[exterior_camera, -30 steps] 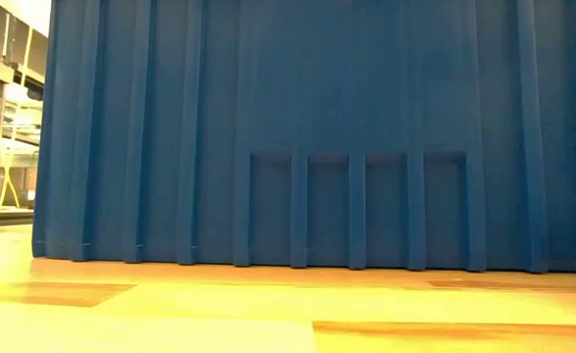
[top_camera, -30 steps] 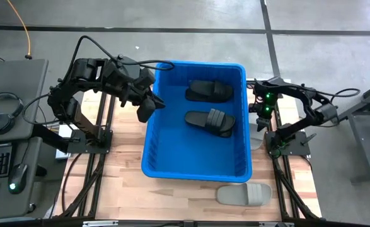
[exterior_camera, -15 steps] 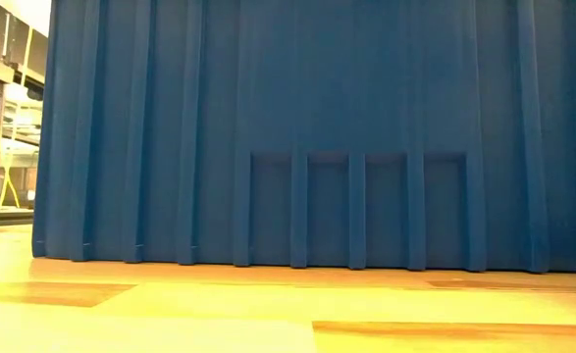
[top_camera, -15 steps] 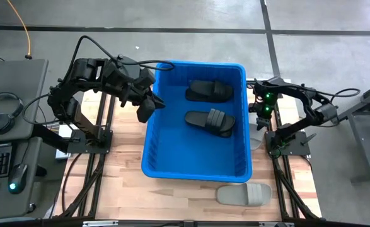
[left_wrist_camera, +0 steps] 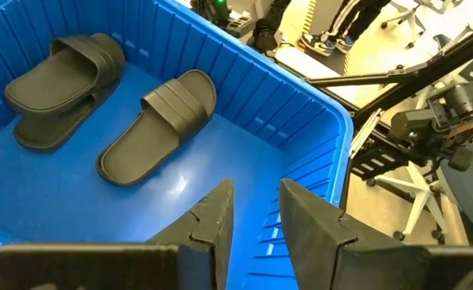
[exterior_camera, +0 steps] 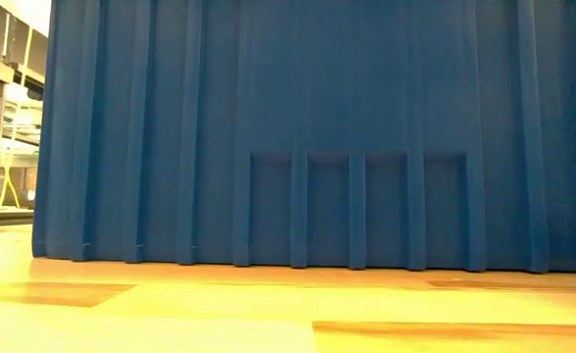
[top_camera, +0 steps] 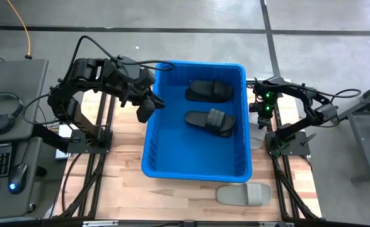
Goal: Pick and place slides into bin
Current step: Put the gray slipper into the blue bin
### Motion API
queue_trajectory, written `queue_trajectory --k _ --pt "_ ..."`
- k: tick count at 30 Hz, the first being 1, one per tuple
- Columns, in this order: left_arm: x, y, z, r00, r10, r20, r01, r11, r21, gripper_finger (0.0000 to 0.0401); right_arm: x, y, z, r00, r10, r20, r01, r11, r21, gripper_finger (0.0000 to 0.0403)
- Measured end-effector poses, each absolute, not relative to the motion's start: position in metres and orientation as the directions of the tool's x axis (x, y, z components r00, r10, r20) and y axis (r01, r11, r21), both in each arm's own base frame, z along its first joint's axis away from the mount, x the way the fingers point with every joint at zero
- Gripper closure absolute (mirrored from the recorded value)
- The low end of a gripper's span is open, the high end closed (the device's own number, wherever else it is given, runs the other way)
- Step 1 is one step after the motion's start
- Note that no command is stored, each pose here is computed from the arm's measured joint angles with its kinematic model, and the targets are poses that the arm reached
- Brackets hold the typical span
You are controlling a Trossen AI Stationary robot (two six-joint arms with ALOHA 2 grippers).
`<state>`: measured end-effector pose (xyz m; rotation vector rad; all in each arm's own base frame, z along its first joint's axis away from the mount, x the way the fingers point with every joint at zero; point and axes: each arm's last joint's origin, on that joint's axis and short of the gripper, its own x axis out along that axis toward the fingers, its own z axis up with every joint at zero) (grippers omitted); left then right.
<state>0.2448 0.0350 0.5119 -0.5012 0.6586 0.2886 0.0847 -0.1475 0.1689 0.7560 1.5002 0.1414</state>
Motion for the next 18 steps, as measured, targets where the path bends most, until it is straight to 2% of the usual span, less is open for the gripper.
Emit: queue_trajectory --k 18 --pt "0.245 0.035 0.512 0.758 0.1 -0.644 -0.385 0.866 -0.319 0.0309 0.078 -0.142 0.222 0.119 0.221 -0.968 0.449 0.858 0.251 0.0402"
